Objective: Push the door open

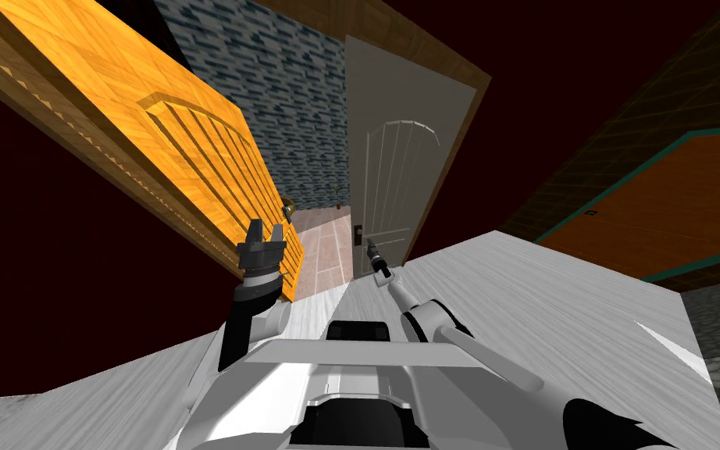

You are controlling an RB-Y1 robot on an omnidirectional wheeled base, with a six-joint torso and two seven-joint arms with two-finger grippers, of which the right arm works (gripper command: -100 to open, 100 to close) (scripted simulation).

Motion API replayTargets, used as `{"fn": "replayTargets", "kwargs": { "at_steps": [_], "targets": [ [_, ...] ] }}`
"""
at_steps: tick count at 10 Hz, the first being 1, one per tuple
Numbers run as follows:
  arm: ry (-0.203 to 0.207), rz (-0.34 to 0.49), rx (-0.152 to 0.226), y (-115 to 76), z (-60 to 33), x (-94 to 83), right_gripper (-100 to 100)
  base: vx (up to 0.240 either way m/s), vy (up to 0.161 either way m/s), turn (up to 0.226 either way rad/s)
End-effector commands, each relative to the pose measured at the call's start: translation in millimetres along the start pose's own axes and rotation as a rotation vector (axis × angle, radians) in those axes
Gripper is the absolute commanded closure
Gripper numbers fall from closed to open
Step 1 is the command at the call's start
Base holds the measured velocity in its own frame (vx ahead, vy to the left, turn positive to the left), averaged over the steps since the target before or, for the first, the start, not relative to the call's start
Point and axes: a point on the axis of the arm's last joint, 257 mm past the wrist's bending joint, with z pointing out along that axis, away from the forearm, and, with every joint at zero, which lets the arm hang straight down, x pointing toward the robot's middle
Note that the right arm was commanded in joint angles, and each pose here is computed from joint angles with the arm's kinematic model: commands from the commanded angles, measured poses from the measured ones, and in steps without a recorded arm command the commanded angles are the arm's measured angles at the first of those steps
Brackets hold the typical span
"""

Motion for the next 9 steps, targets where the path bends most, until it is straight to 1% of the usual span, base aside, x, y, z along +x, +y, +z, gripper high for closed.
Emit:
{"fn": "replayTargets", "kwargs": {
  "at_steps": [1,2,3,4,5,6,7,8,9],
  "targets": [
    [0.008,-0.003,0.013,-4.5,1.2,4.3,-100,0.004,-0.060,0.042],
    [0.013,-0.005,0.022,-7.3,1.9,7.2,-100,-0.002,-0.051,0.049],
    [0.010,-0.003,0.017,-6.1,1.2,5.3,-100,-0.002,-0.023,0.013],
    [-0.006,-0.025,0.020,-6.8,-0.6,-12.5,-100,0.127,0.042,0.026],
    [-0.009,-0.029,0.020,-6.8,-1.0,-15.7,-100,0.163,0.051,0.019],
    [-0.010,-0.028,0.030,-11.2,-2.6,-16.2,-100,0.091,0.043,0.005],
    [-0.009,-0.029,0.020,-6.8,-1.0,-15.7,-100,0.037,0.024,-0.004],
    [-0.020,-0.039,0.022,-6.8,-2.1,-25.9,-100,0.151,0.049,0.026],
    [-0.020,-0.039,0.024,-8.0,-2.6,-26.1,-100,0.147,0.055,0.020]
  ]
}}
